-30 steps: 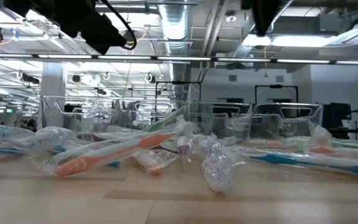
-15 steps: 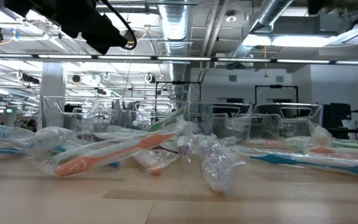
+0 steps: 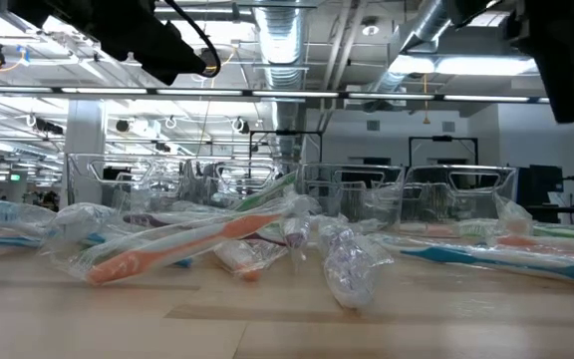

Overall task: Pick & Place Toothbrushes
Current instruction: Put the orange toothbrush into the right transparent bin

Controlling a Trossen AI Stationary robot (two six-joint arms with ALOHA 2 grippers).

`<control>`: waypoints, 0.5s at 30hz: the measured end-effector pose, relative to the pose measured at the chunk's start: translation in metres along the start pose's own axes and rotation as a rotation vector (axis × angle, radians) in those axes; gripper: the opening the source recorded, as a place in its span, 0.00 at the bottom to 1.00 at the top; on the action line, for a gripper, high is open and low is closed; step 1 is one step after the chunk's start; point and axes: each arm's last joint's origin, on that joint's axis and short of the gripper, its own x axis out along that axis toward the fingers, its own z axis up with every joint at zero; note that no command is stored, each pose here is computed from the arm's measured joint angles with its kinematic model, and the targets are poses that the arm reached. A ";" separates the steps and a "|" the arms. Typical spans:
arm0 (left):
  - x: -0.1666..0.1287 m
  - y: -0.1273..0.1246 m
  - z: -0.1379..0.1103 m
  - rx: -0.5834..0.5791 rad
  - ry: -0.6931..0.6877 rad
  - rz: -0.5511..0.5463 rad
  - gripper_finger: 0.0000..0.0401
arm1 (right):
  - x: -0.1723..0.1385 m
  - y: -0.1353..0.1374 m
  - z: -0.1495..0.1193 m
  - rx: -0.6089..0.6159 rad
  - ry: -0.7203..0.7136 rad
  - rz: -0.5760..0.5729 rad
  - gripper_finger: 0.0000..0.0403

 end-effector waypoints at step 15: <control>0.000 0.001 0.000 -0.007 0.000 0.002 0.31 | 0.035 0.002 0.008 0.007 0.066 0.098 0.32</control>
